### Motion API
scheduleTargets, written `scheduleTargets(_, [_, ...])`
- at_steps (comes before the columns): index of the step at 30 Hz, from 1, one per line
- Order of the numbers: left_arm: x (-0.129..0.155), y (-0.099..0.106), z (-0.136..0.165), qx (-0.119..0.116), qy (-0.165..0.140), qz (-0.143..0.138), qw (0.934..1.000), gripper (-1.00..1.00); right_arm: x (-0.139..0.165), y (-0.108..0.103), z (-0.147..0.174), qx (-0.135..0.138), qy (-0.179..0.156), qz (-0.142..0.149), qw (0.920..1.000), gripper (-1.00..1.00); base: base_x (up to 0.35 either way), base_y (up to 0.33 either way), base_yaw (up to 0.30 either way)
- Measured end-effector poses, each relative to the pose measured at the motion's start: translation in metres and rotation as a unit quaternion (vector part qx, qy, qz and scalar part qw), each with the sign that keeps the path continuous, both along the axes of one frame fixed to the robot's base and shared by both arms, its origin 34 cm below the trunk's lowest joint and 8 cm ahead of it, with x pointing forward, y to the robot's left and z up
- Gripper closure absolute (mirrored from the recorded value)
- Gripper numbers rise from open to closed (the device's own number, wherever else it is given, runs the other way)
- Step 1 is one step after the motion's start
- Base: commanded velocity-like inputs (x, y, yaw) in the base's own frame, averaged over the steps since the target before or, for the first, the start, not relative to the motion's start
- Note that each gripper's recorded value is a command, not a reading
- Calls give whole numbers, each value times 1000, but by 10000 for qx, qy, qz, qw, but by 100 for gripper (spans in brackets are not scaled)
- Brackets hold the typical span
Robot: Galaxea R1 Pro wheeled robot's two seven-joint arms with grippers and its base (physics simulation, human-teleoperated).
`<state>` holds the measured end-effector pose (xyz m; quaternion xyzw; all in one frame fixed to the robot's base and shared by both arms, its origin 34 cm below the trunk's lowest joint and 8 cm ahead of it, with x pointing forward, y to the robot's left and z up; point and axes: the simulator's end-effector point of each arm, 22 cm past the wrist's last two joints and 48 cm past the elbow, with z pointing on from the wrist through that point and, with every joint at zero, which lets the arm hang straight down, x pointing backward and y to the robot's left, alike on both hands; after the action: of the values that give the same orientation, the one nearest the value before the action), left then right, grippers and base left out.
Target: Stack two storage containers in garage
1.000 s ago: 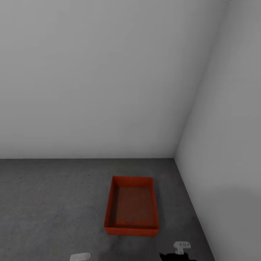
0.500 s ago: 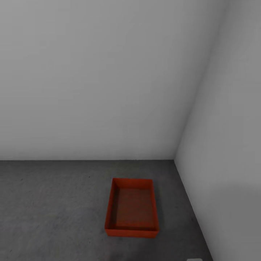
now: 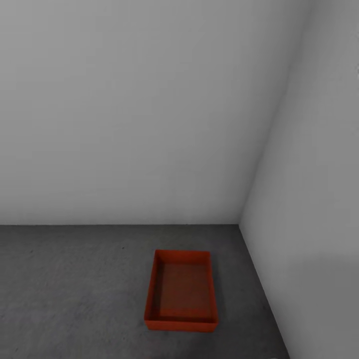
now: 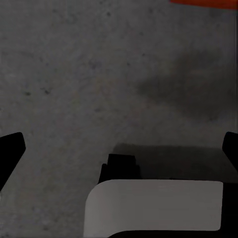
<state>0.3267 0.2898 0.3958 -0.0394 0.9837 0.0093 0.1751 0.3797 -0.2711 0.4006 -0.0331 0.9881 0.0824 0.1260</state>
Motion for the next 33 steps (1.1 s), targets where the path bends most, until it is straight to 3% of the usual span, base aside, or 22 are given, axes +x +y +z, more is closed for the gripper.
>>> scheduleTargets(33, [22,0,68,3,-261,7,9997,-100,20,4,70,24,-229,18,9997,-100,0,0,0])
